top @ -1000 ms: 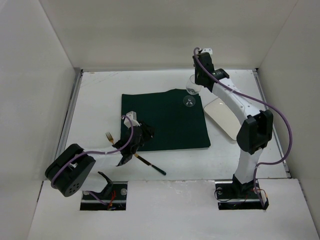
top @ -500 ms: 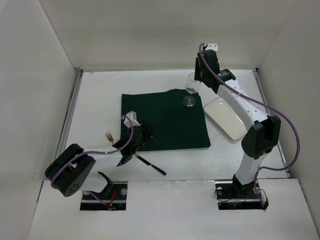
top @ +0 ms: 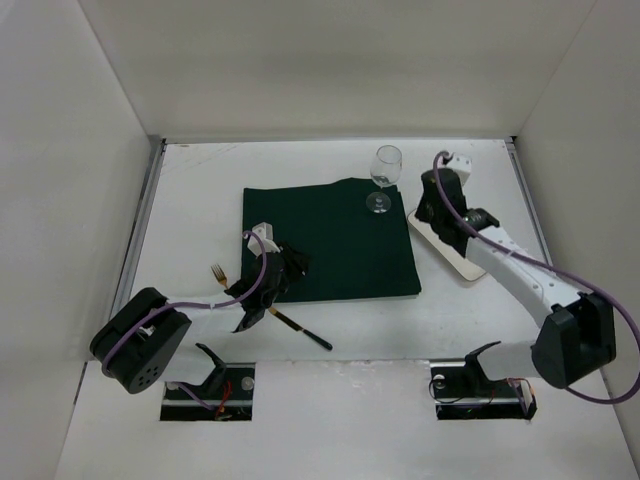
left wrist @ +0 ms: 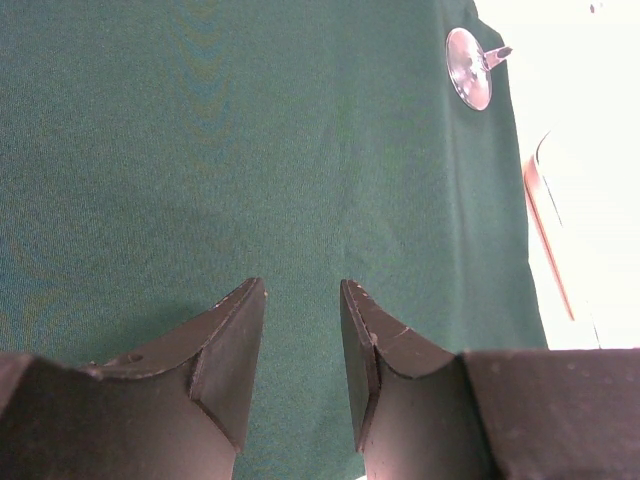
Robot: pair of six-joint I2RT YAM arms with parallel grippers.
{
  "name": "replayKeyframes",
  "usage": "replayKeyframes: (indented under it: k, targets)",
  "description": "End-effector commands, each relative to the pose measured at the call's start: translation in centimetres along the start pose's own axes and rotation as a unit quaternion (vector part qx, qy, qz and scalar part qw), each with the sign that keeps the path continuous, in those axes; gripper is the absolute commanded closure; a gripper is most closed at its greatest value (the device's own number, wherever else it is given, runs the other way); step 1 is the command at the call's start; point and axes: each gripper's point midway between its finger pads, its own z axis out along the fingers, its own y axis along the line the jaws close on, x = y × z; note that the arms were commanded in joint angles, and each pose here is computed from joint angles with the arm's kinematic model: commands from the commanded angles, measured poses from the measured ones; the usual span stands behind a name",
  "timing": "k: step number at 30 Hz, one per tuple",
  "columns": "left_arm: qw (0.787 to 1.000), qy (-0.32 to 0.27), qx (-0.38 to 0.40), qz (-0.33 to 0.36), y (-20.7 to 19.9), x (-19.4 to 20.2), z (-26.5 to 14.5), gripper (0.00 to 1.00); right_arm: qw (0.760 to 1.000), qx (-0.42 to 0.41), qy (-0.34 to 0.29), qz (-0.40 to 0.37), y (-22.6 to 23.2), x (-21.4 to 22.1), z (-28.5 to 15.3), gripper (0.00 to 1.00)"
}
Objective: Set the dinner table for one person
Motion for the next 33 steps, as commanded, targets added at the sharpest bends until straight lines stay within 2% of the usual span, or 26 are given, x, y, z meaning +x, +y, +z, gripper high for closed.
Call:
replayKeyframes:
  k: [1,6,11,25,33]
  targets:
    - [0.999,-0.023,0.018,-0.013,-0.9,-1.0,-0.2,0.66,0.997,0.006,0.044,0.064,-0.9,6.6,0.3,0.88]
    - [0.999,-0.022,0.019,-0.013,-0.9,-1.0,-0.2,0.66,0.989,0.023,0.12,0.08,-3.6,14.7,-1.0,0.89]
    - [0.999,-0.026,0.018,-0.017,-0.8,-1.2,-0.1,0.66,0.98,0.054,0.156,0.109,-6.2,18.4,-1.3,0.87]
    - [0.999,-0.024,0.02,-0.022,-0.8,-1.1,-0.2,0.66,0.955,0.222,0.119,0.158,-16.1,16.2,1.7,0.89]
    - [0.999,-0.021,0.019,-0.022,-0.8,-0.9,-0.1,0.66,0.943,0.274,0.031,0.188,-20.0,9.3,5.2,0.87]
